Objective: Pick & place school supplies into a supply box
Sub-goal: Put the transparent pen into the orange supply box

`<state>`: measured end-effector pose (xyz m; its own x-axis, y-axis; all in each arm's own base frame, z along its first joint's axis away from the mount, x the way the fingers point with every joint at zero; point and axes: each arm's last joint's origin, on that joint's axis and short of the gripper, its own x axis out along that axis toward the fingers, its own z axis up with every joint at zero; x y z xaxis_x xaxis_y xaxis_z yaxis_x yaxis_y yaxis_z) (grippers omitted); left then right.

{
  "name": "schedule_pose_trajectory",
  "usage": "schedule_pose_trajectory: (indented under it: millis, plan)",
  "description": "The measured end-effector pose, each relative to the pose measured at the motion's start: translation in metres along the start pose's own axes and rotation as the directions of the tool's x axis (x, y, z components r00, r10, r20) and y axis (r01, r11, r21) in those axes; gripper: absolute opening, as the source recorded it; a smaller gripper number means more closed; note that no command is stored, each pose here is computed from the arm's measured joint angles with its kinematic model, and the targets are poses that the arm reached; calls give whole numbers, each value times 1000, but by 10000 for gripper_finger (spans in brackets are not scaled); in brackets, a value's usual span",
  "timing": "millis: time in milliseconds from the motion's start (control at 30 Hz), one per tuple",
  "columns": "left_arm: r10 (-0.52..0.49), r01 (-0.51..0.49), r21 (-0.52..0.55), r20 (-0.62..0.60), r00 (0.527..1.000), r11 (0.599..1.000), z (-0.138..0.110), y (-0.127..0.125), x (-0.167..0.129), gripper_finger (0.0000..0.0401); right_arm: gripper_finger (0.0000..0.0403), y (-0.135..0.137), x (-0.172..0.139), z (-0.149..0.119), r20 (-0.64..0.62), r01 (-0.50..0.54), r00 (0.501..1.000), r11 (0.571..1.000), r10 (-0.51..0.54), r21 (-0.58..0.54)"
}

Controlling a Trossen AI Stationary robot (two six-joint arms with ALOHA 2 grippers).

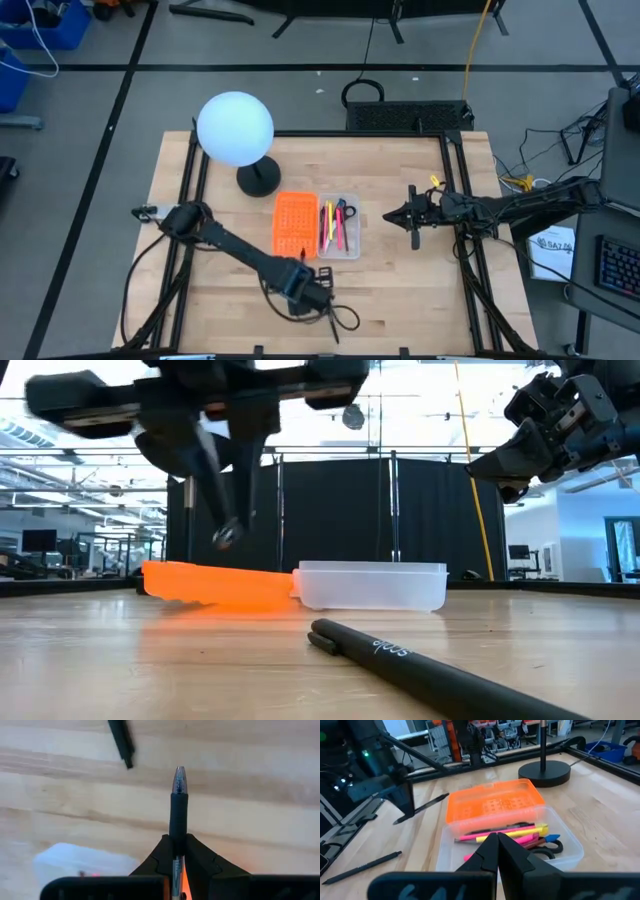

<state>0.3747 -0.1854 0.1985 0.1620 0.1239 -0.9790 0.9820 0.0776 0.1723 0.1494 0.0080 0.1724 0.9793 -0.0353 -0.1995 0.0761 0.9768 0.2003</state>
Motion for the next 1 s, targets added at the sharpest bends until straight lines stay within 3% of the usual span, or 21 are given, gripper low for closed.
schedule_pose_trajectory:
  millis: [233, 400, 767, 1000]
  plan:
    - [102, -96, 122, -39, 994, 988, -48, 30, -3, 28, 0, -5, -4, -19, 31, -7, 999, 1000, 7, 4]
    - [161, -149, 222, -38, 986, 964, -76, 49, 2, 27, 0, -3, -7, -9, 186, -50, 982, 996, 37, 68]
    - [167, -185, 146, 123, 978, 972, -152, 74, 14, 27, 0, -4, -6, -11, 164, -49, 986, 995, 34, 85]
    - [155, -188, 109, 255, 954, 976, -176, 78, 18, 26, 0, -4, -7, -7, 197, -40, 980, 999, 38, 4]
